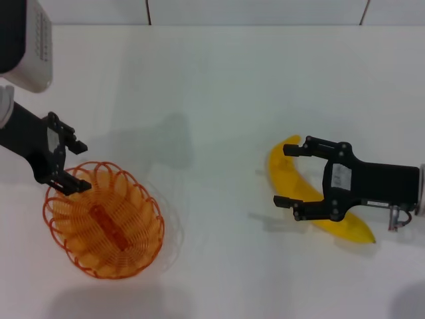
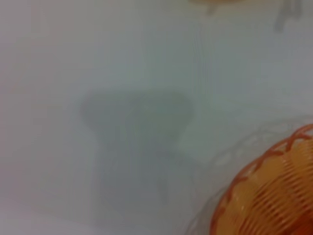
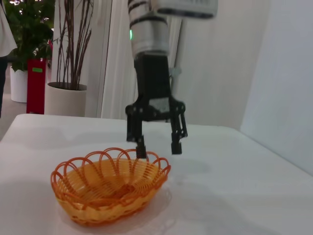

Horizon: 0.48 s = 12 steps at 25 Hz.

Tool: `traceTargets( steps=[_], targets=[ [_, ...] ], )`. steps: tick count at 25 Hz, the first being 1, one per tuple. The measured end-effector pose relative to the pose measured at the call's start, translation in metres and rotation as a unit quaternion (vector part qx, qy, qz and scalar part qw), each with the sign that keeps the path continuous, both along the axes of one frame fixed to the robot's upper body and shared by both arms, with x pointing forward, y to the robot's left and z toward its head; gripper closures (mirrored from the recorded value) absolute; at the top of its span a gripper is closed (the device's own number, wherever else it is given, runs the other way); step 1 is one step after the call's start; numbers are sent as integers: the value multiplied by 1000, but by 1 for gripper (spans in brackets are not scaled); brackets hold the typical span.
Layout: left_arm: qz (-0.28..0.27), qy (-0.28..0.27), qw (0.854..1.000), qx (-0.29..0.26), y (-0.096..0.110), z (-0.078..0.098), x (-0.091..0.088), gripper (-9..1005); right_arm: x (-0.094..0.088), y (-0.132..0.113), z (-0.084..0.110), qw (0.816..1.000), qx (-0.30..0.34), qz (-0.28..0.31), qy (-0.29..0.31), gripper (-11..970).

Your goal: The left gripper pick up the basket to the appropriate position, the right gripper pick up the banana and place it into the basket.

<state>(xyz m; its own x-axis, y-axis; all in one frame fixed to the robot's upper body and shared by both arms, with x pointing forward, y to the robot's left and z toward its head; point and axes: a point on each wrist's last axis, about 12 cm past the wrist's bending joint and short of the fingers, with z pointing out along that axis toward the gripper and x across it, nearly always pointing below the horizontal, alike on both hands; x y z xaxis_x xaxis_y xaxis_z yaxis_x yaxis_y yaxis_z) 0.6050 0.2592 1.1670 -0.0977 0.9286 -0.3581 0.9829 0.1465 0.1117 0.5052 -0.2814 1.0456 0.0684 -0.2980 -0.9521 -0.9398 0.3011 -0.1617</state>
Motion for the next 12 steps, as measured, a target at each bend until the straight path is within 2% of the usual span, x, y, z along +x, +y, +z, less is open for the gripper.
traceTargets(
  steps=[4, 12],
  targets=[
    [7, -4, 1000, 1, -1, -5, 2, 244, -1, 1, -1, 1000, 3, 0, 3, 82],
    [-3, -5, 1000, -4, -13, -12, 5, 282, 0, 1, 0, 1000, 2, 1, 2, 83]
  ],
)
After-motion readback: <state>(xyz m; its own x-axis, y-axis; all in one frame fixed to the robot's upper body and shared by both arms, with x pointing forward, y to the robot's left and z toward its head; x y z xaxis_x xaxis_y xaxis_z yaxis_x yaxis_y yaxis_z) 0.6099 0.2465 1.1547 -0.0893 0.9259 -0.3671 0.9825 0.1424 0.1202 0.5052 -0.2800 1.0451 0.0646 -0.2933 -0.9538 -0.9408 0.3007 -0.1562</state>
